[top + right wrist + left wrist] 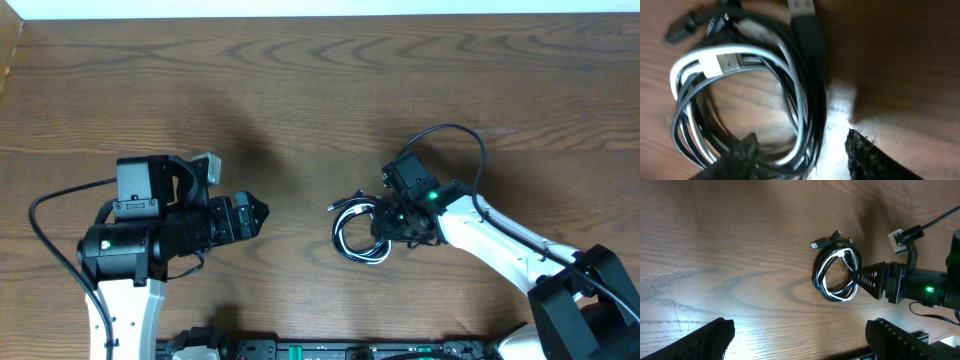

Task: Untangle cables
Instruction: 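Move right gripper down onto the black-and-white cable bundle and grasp it, then lift the bundle with right gripper toward the left gripper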

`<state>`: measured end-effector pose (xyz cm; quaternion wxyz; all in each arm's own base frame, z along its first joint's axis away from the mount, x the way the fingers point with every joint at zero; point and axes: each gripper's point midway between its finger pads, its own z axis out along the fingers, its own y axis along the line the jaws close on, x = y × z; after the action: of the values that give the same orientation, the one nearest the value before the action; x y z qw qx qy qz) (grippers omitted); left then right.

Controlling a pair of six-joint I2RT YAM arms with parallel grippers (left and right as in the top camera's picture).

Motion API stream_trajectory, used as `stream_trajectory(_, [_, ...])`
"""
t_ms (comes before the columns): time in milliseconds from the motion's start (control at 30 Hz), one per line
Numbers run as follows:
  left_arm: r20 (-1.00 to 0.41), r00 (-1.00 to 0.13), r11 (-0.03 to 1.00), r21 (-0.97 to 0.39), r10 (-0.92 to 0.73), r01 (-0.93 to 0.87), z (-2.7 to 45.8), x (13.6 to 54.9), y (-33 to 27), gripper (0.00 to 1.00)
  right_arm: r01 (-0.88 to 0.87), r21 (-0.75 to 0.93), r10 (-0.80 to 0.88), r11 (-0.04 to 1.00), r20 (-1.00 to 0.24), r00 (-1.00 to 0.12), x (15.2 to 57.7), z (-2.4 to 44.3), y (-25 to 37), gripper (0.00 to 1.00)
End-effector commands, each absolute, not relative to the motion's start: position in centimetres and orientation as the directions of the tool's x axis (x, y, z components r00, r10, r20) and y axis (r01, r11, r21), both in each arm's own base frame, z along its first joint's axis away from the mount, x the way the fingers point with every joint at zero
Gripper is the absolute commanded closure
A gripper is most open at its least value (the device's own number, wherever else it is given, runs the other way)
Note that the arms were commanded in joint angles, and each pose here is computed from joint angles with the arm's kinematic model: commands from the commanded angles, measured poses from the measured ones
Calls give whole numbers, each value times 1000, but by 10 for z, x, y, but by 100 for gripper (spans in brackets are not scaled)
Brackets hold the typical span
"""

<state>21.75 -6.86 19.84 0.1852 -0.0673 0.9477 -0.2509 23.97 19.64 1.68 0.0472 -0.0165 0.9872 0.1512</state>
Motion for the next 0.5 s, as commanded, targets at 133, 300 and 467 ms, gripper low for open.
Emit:
stream_trajectory(133, [-330,-915,866,-498,-233,-41,204,219,-67,10,-99,233,-49,967,-211,-976,262,13,192,63])
stream_trajectory(300, [-325,-916,865,-500,-237,-47,204,218,-67,11,-90,209,-52,974,-182,-982,260,0,189,59])
stream_trajectory(467, [-324,-916,865,-499,-237,-47,204,218,-67,10,-78,177,-58,981,-119,-991,252,-21,184,76])
